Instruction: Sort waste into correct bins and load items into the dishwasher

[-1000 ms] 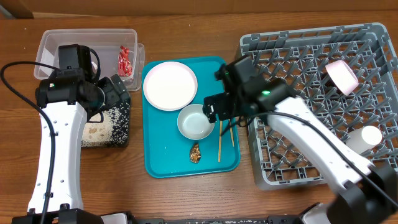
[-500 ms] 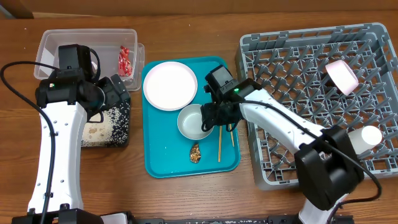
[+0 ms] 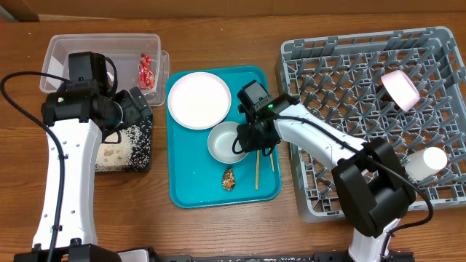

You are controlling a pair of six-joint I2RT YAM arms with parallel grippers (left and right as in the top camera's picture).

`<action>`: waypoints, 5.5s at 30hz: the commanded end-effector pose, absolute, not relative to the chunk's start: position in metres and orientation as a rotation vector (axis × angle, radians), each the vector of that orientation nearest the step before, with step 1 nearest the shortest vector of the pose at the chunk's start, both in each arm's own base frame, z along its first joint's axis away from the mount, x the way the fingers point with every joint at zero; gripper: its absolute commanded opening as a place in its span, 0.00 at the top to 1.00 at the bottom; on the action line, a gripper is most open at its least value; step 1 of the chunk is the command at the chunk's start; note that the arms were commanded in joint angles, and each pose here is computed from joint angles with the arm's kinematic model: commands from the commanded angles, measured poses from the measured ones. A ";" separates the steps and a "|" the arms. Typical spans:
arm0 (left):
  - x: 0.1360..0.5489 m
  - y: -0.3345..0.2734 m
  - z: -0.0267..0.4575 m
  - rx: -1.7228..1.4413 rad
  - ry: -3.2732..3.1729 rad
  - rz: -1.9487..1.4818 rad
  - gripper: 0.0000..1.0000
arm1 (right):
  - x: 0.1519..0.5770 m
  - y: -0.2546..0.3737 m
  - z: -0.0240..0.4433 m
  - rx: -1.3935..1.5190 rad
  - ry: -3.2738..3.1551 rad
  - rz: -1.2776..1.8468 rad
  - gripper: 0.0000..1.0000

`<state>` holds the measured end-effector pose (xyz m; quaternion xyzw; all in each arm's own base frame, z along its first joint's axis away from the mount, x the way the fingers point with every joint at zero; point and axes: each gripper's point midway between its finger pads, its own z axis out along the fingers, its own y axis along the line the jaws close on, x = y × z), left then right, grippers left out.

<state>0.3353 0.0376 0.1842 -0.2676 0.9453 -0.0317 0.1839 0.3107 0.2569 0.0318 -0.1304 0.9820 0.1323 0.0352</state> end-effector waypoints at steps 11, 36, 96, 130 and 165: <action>0.337 0.041 0.197 -0.764 2.621 -0.081 0.00 | 0.308 0.257 0.030 -0.403 3.025 0.399 0.96; 0.337 0.041 0.197 -0.764 2.621 -0.081 0.00 | 0.393 0.050 0.325 0.296 2.215 -0.294 0.96; 0.337 0.041 0.197 -0.764 2.621 -0.081 0.00 | 0.435 -0.103 0.151 0.635 2.234 -1.216 0.96; 0.337 0.041 0.197 -0.764 2.621 -0.081 0.00 | 0.405 -0.045 0.141 0.512 2.352 -1.219 0.96; 0.337 0.041 0.197 -0.764 2.621 -0.081 0.00 | 0.367 0.047 0.210 0.361 2.722 -0.197 0.00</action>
